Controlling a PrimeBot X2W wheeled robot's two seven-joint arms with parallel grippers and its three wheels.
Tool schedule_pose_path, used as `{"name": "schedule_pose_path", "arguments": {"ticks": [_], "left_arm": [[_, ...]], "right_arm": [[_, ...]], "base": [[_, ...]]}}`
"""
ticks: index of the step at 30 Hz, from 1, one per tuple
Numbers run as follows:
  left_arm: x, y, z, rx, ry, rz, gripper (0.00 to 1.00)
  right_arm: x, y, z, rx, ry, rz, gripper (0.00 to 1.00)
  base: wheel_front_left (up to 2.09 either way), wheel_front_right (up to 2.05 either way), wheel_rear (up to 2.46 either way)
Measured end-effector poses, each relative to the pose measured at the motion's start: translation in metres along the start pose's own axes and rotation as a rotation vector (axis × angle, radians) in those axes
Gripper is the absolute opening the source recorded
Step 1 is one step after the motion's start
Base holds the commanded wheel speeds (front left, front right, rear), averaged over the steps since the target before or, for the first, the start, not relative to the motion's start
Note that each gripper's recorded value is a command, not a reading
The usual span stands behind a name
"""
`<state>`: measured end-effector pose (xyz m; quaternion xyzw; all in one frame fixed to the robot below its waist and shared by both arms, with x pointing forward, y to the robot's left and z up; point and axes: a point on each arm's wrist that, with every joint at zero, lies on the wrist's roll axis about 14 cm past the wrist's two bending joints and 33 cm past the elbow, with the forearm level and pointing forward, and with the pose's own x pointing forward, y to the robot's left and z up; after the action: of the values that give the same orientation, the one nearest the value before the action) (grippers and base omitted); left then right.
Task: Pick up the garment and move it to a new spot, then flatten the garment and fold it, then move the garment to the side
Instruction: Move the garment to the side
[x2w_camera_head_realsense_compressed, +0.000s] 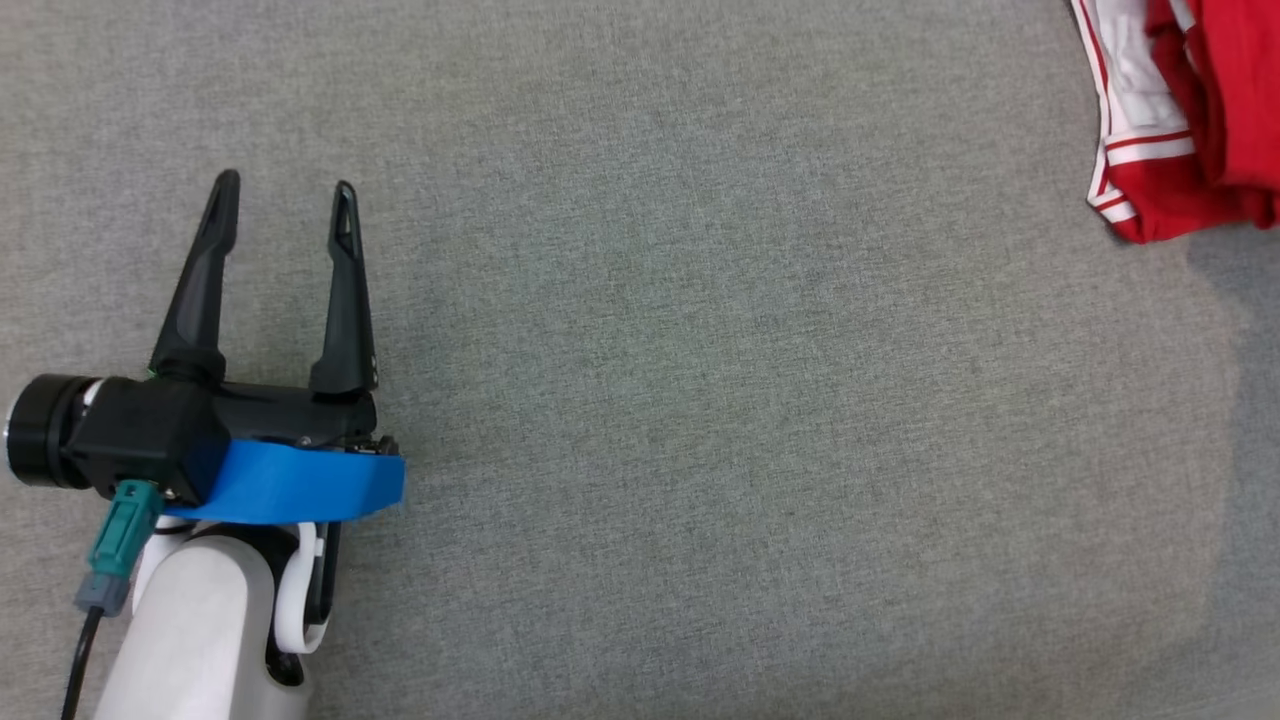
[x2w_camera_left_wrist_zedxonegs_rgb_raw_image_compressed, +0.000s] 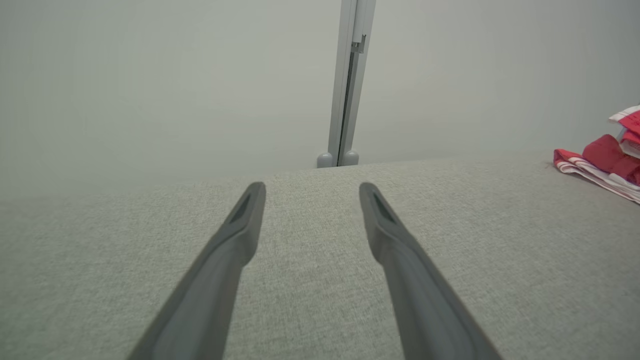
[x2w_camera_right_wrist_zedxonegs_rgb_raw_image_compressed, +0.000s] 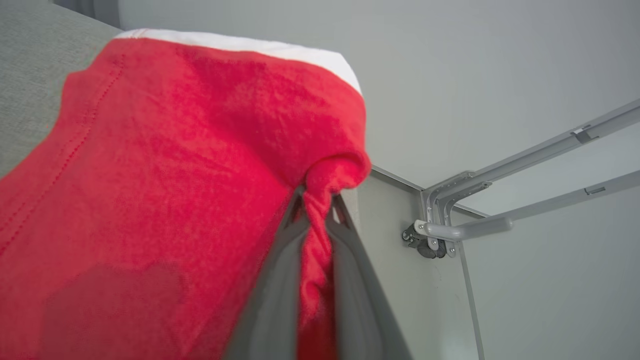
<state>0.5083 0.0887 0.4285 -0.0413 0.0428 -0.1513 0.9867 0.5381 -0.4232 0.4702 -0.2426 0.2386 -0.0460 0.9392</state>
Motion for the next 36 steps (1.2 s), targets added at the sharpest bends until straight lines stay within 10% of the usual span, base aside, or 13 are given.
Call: {"name": "schedule_pose_path", "arguments": {"ticks": [5,6,8,9,26,36], "left_arm": [[0.006,0.0,0.001,0.004,-0.006,-0.009,1.0],[0.006,0.001,0.001,0.005,-0.008,-0.007,1.0],[0.006,0.004,0.002,0.01,-0.009,0.001,1.0],[0.005,0.005,0.002,0.013,-0.01,0.005,1.0],[-0.025,0.021,0.031,0.016,-0.061,0.085,1.0],[-0.076,0.031,0.06,0.011,-0.105,0.164,1.0]], "right_arm": [[0.012,0.0,-0.003,-0.004,0.027,-0.011,0.0],[0.015,0.001,-0.003,-0.004,0.03,-0.014,0.2],[0.02,0.003,-0.003,-0.012,0.035,-0.015,0.93],[0.022,0.003,-0.002,-0.021,0.034,-0.017,1.0],[0.008,0.008,0.066,0.043,-0.238,-0.037,1.0],[-0.039,0.066,0.136,0.144,-0.481,0.102,1.0]], "base": [[0.0,0.0,0.0],[0.0,0.0,0.0],[0.0,0.0,0.0],[0.0,0.0,0.0],[0.0,0.0,0.0],[0.0,0.0,0.0]]}}
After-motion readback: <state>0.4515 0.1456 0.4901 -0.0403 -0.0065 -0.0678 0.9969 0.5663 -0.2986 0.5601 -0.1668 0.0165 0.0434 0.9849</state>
